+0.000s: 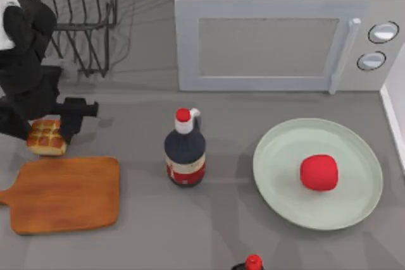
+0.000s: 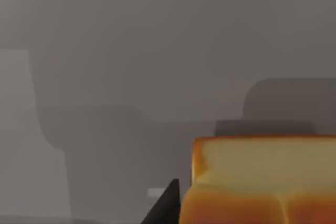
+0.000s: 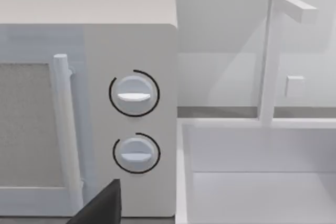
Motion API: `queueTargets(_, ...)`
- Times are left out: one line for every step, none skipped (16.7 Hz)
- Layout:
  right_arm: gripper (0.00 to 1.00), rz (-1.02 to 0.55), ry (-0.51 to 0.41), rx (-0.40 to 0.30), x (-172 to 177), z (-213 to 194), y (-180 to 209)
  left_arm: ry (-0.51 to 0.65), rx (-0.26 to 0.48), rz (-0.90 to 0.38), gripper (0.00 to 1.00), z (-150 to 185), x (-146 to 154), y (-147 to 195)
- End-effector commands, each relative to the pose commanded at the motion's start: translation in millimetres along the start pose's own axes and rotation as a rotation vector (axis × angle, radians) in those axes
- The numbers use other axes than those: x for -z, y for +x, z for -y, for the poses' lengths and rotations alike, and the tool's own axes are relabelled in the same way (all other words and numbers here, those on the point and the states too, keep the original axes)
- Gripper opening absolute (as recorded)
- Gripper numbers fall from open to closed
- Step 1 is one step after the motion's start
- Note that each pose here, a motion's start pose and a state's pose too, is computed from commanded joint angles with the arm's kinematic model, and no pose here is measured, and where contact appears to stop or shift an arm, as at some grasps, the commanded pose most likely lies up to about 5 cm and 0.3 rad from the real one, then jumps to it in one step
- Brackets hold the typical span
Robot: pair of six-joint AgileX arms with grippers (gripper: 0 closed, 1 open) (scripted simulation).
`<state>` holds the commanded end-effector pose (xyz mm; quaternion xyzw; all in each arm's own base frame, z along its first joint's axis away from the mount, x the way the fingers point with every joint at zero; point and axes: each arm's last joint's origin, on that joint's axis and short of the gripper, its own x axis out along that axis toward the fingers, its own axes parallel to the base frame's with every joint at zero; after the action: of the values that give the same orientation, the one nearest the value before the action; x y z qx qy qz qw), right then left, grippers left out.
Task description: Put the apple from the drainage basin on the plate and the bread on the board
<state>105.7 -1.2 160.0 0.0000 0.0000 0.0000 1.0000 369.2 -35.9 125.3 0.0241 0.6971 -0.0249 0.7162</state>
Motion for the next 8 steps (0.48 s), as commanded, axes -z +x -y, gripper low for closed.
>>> queueTargets(1.00, 0.000, 0.000, 0.000, 0, 0, 0, -0.001, 0.000, 0.000, 0.00, 0, -2, -9)
queueTargets(1.00, 0.000, 0.000, 0.000, 0, 0, 0, -0.003, 0.000, -0.003, 0.00, 0, -3, -19)
queueTargets(1.00, 0.000, 0.000, 0.000, 0, 0, 0, -0.003, 0.000, -0.008, 0.00, -1, -3, -31)
queueTargets(1.00, 0.000, 0.000, 0.000, 0, 0, 0, -0.003, 0.000, -0.015, 0.00, -1, -3, -43)
queueTargets(1.00, 0.000, 0.000, 0.000, 0, 0, 0, -0.002, -0.001, -0.020, 0.00, 0, -2, -55)
queueTargets(1.00, 0.000, 0.000, 0.000, 0, 0, 0, -0.001, -0.001, -0.020, 0.00, 0, -1, -67)
queueTargets(1.00, 0.000, 0.000, 0.000, 0, 0, 0, 0.000, 0.000, -0.016, 0.00, 0, 0, -77)
queueTargets(1.00, 0.000, 0.000, 0.000, 0, 0, 0, 0.000, 0.000, -0.010, 0.00, 0, 0, -84)
